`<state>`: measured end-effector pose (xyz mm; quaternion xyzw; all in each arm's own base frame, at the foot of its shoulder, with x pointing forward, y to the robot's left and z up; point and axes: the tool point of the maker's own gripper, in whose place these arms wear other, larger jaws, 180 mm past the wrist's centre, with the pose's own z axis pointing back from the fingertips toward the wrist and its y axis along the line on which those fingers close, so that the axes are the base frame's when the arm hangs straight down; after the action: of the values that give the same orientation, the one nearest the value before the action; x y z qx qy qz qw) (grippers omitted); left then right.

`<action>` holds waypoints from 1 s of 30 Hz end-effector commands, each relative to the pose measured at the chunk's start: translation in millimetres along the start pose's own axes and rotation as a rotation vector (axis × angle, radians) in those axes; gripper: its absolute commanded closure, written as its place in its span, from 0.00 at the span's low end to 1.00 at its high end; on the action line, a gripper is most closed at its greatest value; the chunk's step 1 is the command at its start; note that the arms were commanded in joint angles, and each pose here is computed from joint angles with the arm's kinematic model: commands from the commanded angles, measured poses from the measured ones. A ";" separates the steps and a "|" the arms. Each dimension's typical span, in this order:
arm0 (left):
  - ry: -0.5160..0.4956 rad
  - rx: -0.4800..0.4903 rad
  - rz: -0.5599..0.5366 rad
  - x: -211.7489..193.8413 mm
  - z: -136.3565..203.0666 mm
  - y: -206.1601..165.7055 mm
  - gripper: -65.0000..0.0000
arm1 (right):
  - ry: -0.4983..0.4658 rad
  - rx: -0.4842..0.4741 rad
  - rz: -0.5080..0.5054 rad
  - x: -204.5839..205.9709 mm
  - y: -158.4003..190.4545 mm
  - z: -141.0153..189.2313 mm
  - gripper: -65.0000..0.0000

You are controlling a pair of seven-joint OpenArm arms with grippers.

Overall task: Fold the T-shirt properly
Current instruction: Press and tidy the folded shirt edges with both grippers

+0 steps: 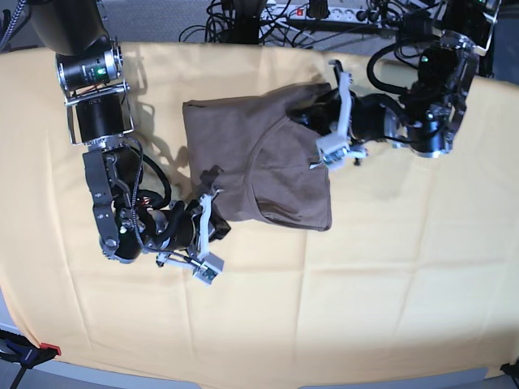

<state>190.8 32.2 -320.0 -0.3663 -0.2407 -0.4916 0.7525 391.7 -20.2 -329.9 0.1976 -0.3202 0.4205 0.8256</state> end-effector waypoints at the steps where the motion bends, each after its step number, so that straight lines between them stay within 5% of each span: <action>1: -0.022 -0.018 -0.029 8.2 0.6 -4.9 1.00 | -0.042 -0.015 0.028 18.2 -6.4 5.8 1.00; 10: 0.086 -0.015 -0.088 -13.0 -18.4 -12.2 1.00 | 0.045 0.017 0.065 -2.4 4.9 -9.2 1.00; 30: 0.081 0.105 -0.076 -26.8 -22.3 24.0 1.00 | 0.131 0.061 0.030 -23.8 7.1 -1.6 1.00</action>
<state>195.4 31.9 -363.8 -0.3102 -0.2420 -0.5121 0.7635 364.0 -26.8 -361.9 0.1983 -0.2374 0.4506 0.8374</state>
